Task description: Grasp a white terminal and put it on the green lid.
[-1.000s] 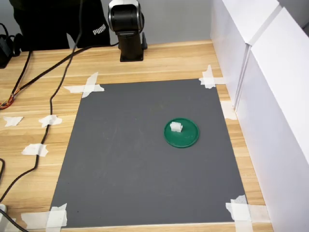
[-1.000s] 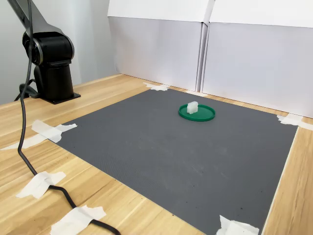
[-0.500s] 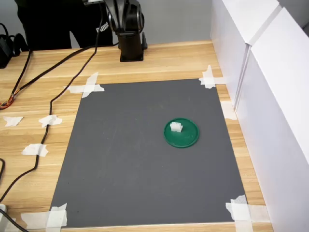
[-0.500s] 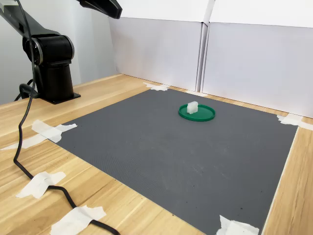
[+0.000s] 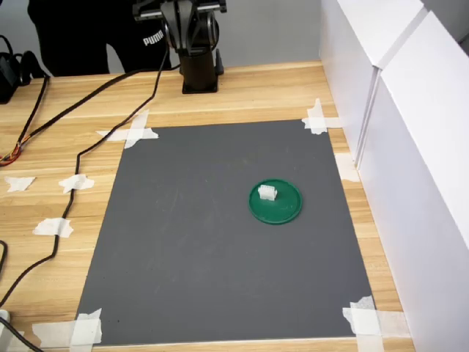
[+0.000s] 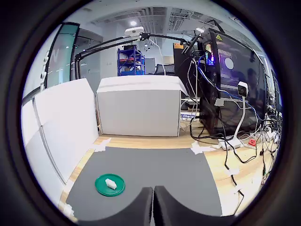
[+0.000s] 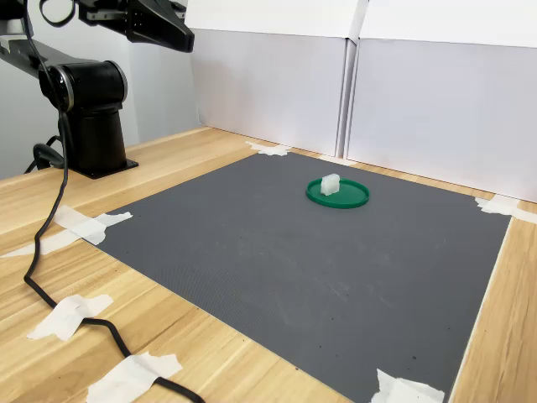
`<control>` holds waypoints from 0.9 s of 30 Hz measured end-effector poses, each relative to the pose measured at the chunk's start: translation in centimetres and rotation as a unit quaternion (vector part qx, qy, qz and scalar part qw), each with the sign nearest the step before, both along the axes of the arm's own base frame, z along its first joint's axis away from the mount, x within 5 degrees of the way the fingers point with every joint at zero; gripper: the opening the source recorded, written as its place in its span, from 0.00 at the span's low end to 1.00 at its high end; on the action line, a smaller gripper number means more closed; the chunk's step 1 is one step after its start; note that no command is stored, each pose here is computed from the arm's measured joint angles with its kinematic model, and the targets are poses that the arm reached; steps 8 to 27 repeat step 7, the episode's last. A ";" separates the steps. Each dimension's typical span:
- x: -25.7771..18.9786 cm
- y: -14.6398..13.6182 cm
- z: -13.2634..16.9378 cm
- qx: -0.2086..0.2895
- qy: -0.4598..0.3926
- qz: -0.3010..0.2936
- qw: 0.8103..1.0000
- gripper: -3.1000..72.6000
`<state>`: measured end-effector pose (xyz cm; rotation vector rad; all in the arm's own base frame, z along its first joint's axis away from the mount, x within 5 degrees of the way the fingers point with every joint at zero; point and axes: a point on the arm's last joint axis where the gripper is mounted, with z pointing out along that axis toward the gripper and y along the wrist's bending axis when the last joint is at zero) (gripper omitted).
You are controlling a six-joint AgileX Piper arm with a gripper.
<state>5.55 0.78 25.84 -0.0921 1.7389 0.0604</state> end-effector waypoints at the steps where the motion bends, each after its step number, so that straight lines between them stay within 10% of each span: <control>1: -0.2 0.0 0.0 0.000 -0.004 0.000 1.000 0.02; 27: -0.7 0.0 0.1 0.001 -0.020 0.001 1.000 0.02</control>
